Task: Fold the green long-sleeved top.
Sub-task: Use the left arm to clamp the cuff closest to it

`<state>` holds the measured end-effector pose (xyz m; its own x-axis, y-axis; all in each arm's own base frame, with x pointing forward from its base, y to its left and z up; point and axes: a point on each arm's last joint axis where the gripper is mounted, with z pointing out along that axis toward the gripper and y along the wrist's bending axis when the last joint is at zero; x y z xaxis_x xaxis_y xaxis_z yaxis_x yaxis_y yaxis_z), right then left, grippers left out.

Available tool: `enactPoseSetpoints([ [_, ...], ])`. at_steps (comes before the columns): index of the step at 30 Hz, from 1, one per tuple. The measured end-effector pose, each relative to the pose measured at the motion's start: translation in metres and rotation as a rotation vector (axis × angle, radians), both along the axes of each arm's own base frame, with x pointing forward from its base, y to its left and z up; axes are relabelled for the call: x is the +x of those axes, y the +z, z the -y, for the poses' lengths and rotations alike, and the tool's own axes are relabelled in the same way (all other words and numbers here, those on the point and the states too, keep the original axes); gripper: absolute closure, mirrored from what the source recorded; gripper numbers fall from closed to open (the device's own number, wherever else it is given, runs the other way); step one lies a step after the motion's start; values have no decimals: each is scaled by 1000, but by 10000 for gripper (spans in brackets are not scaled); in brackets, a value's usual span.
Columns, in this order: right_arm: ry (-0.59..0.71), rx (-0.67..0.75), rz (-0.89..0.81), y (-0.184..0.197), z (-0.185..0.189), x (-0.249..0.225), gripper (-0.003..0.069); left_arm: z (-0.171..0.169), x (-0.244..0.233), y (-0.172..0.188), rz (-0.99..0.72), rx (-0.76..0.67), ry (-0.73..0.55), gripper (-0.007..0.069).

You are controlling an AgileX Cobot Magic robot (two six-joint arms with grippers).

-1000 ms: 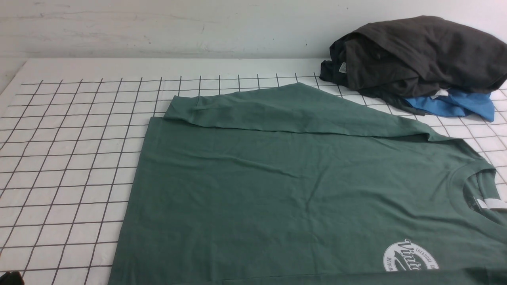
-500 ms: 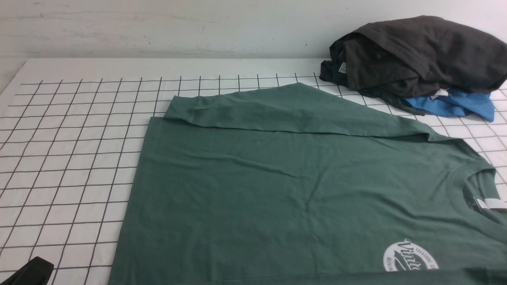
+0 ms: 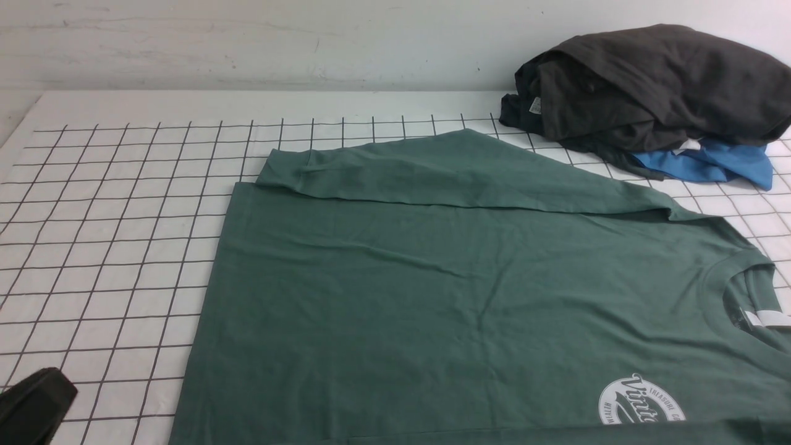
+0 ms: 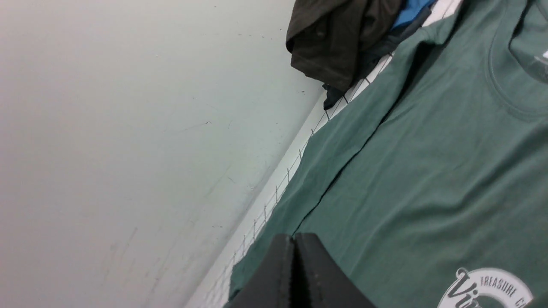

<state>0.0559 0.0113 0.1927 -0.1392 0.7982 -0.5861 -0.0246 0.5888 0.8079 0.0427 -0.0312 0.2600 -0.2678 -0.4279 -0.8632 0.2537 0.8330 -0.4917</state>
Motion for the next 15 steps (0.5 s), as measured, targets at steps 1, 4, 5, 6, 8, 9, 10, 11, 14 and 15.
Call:
enactPoseSetpoints([
  [1,4,-92,16,3,0,0,673,3,3,8,-53,87,-47,632],
  [4,20,-294,27,23,0,4,673,4,18,27,-190,270,-83,632],
  [5,24,-308,25,25,0,4,673,3,19,31,-198,291,-119,632],
  [6,49,-438,13,44,-1,10,673,2,31,43,-275,376,-144,632],
  [8,93,-561,-12,63,-3,18,673,-3,45,55,-363,488,-157,632],
  [9,147,-654,-45,77,-5,25,673,-5,55,62,-421,542,-170,632],
  [10,180,-719,-52,91,-7,29,673,-7,61,63,-467,581,-181,632],
  [11,231,-784,-81,102,-8,36,673,-8,69,67,-502,637,-196,632],
  [14,381,-886,-177,121,-14,53,673,-3,85,64,-577,749,-279,631],
  [15,456,-913,-211,130,-17,62,673,3,93,58,-604,795,-336,628],
])
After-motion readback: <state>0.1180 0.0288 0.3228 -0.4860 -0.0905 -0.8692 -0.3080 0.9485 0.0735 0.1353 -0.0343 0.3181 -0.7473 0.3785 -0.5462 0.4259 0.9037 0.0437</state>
